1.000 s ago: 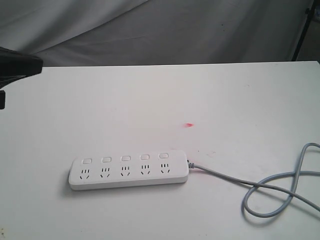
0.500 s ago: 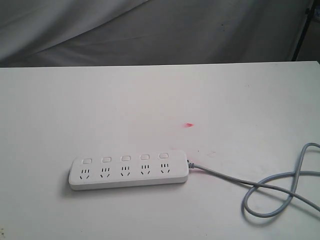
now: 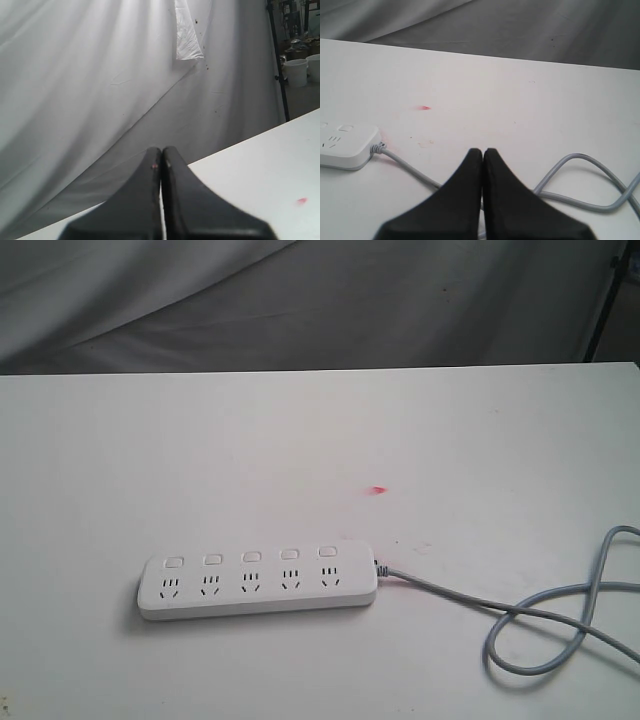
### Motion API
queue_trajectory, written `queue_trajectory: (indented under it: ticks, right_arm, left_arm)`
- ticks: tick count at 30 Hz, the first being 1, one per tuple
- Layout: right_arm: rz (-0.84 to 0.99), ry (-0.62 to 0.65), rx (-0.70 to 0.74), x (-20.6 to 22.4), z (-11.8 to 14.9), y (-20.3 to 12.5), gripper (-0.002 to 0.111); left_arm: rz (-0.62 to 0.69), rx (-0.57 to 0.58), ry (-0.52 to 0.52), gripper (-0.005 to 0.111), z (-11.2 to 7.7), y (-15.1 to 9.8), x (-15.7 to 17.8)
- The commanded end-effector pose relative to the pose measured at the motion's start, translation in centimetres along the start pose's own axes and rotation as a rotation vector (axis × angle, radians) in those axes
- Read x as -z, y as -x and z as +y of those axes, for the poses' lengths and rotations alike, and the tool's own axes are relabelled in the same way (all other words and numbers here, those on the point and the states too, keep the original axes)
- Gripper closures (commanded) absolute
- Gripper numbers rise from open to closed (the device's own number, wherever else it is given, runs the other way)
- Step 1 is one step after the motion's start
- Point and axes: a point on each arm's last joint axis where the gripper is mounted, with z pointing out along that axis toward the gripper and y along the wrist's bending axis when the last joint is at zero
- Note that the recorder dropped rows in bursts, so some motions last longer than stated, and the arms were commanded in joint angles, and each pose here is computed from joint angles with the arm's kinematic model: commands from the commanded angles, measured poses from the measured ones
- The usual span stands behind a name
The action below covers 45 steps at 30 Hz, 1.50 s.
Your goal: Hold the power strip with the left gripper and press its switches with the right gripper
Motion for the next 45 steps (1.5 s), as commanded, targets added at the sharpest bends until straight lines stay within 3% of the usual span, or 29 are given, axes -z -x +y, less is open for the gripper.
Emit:
queue_trajectory:
  ticks: [1, 9, 13, 24, 29, 45]
  right_arm:
    - [-0.003, -0.008, 0.003, 0.0, 0.0, -0.1, 0.108]
    - [-0.003, -0.008, 0.003, 0.0, 0.0, -0.1, 0.108]
    - [-0.003, -0.008, 0.003, 0.0, 0.0, -0.1, 0.108]
    - [-0.003, -0.008, 0.003, 0.0, 0.0, -0.1, 0.108]
    - [-0.003, -0.008, 0.003, 0.0, 0.0, -0.1, 0.108]
    - [-0.003, -0.008, 0.003, 0.0, 0.0, -0.1, 0.108]
  left_arm:
    - [-0.005, 0.037, 0.008, 0.106, 0.0, -0.1, 0.1]
    - [0.064, 0.006, -0.023, 0.106, -0.4, -0.7, 0.5]
    - [0.102, 0.097, 0.049, 0.106, -0.3, -1.0, 1.6]
    - [0.013, 0.160, 0.292, 0.106, 0.0, -3.5, 5.0]
    - [-0.056, 0.154, 0.329, 0.106, -0.2, -4.8, 5.4]
    - [-0.077, 0.150, 0.408, 0.106, 0.2, -8.1, 4.6]
